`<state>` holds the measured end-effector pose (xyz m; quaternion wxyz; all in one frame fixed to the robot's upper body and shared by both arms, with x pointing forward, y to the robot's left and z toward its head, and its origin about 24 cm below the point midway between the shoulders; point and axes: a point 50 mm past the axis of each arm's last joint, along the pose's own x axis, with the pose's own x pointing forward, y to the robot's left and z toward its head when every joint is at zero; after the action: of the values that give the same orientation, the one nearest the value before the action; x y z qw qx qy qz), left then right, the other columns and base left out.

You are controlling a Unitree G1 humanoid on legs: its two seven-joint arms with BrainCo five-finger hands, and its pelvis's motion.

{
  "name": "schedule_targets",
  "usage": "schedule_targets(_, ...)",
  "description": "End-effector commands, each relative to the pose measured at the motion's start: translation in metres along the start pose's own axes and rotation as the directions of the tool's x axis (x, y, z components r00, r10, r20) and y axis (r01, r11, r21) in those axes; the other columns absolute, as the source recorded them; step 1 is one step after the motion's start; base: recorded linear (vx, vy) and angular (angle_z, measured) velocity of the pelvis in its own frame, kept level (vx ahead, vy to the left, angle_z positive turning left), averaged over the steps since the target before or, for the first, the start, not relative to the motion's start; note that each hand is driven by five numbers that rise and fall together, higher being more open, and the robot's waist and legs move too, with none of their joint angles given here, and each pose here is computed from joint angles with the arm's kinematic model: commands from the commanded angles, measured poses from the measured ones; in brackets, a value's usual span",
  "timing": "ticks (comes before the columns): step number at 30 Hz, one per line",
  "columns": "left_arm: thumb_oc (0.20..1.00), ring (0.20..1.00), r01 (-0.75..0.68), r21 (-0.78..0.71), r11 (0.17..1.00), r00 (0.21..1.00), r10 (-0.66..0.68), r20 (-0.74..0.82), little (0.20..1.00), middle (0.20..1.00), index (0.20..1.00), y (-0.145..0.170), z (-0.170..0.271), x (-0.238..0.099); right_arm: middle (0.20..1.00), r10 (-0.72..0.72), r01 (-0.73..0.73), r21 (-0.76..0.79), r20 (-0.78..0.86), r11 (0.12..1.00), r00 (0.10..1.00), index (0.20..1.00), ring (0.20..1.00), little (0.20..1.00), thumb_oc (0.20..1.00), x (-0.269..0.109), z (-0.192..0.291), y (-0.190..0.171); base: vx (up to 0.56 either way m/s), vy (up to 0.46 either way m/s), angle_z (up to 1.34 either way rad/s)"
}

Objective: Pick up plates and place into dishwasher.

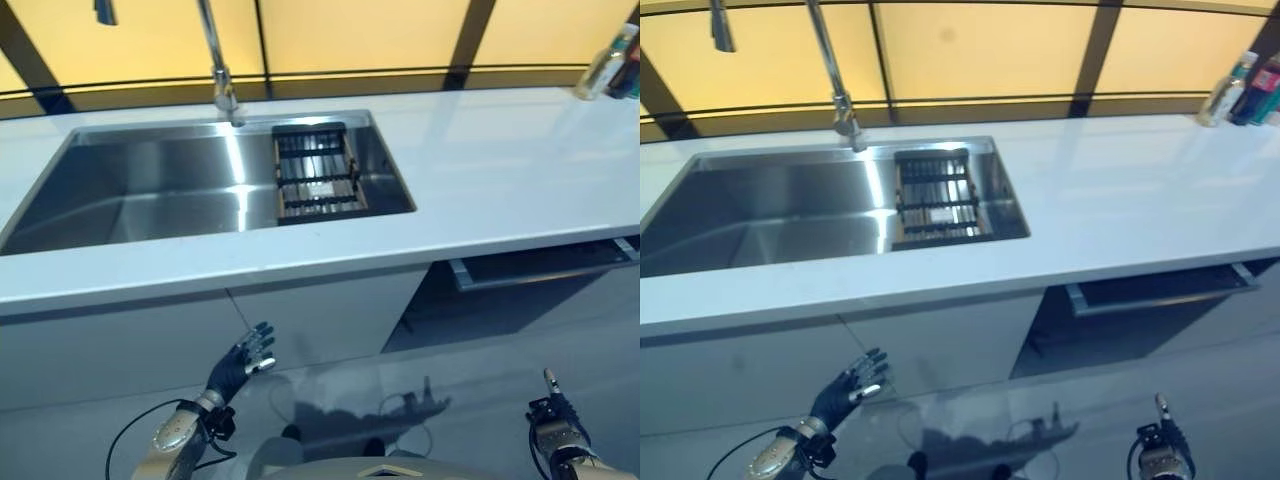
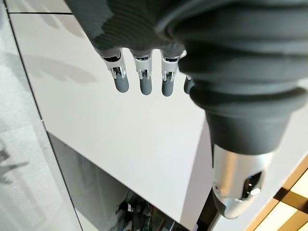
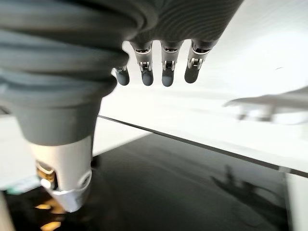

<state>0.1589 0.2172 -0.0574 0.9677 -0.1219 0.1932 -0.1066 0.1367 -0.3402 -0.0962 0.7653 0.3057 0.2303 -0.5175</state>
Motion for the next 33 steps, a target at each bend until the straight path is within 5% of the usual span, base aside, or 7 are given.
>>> schedule_targets(1, 1.000, 1.000, -0.063, -0.038, 0.997, 0.986, 0.068, 0.154, 1.000, 1.000, 1.000, 0.002, 0.020, 0.000, 1.000, 0.010, -0.027, 0.062, 0.254, 0.998, 0.967, 1.000, 1.000, 1.000, 1.000, -0.007, 0.037, 0.021, -0.06, 0.037, -0.22)
schedule_targets(8, 1.000, 1.000, -0.099, -0.088, 0.991, 0.972, 0.115, 0.205, 1.000, 1.000, 1.000, -0.009, 0.019, -0.005, 1.000, 0.292, -0.292, -0.079, 0.497, 0.953, 0.817, 1.000, 1.000, 1.000, 1.000, -0.061, 0.061, 0.075, -0.08, 0.030, -0.20)
schedule_targets(13, 1.000, 1.000, -0.122, -0.119, 0.985, 0.961, 0.147, 0.235, 1.000, 1.000, 1.000, -0.010, 0.019, -0.006, 1.000, 0.605, -0.514, -0.328, 0.527, 0.792, 0.596, 1.000, 1.000, 1.000, 1.000, -0.100, 0.066, 0.112, -0.05, 0.033, -0.16)
schedule_targets(21, 1.000, 1.000, -0.108, -0.100, 0.989, 0.950, 0.132, 0.284, 1.000, 1.000, 1.000, -0.007, 0.025, -0.008, 1.000, 0.912, -0.760, -0.504, 0.257, 0.409, 0.320, 1.000, 1.000, 1.000, 1.000, -0.129, 0.037, 0.131, 0.00, 0.002, 0.02)
schedule_targets(29, 1.000, 1.000, -0.074, -0.052, 0.996, 0.960, 0.085, 0.266, 1.000, 1.000, 1.000, -0.011, 0.028, -0.002, 1.000, 0.987, -0.856, -0.497, -0.001, 0.139, 0.161, 1.000, 1.000, 1.000, 1.000, -0.147, -0.011, 0.147, -0.01, 0.013, 0.11)
schedule_targets(33, 1.000, 1.000, -0.085, -0.064, 0.994, 0.947, 0.100, 0.305, 1.000, 1.000, 1.000, -0.006, 0.034, -0.004, 1.000, 0.984, -0.878, -0.471, -0.098, 0.089, 0.152, 1.000, 1.000, 1.000, 1.000, -0.148, -0.029, 0.144, -0.02, 0.021, 0.12)
